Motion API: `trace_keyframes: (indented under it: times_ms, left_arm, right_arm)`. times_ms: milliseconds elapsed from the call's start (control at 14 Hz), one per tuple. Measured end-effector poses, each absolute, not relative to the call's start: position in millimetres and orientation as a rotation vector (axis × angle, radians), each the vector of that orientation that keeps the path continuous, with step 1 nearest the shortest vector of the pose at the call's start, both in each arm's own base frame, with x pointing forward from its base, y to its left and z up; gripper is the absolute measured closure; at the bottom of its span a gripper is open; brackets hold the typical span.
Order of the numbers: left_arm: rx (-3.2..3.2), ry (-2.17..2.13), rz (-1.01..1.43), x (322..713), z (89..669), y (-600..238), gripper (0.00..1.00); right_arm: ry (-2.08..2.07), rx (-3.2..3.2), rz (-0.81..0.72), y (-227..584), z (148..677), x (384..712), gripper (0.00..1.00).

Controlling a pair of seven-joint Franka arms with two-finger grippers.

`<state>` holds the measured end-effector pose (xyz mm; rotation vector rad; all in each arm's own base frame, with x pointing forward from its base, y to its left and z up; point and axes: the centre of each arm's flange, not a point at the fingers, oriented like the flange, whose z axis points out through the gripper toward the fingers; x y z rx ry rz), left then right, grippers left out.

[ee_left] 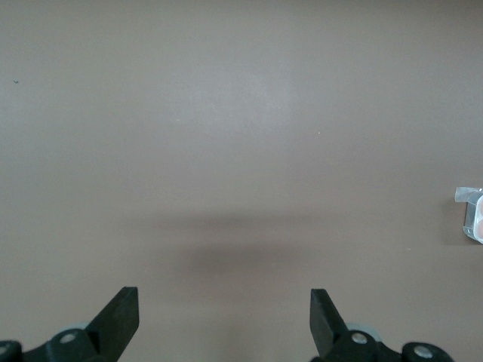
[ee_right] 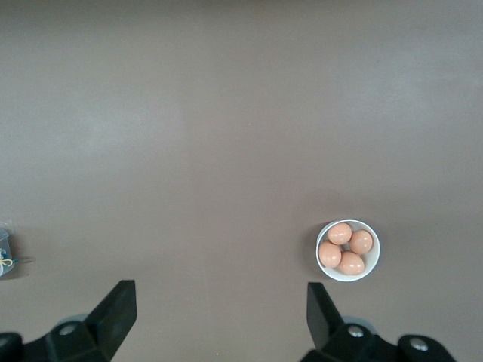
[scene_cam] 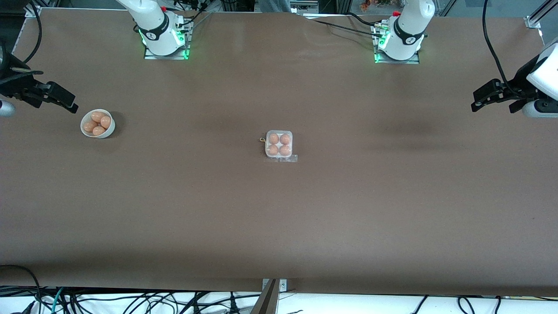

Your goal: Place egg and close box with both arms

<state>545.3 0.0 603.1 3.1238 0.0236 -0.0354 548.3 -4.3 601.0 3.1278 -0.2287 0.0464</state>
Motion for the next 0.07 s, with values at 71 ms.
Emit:
trace_keyframes:
  times_ms: [71]
  left_arm:
    - [3.124, 0.024, -0.04, 545.1, 602.1, 0.0, 0.0]
  right_arm:
    - [-0.229, 3.128, 0.046, -4.3, 601.0, 548.3, 0.0]
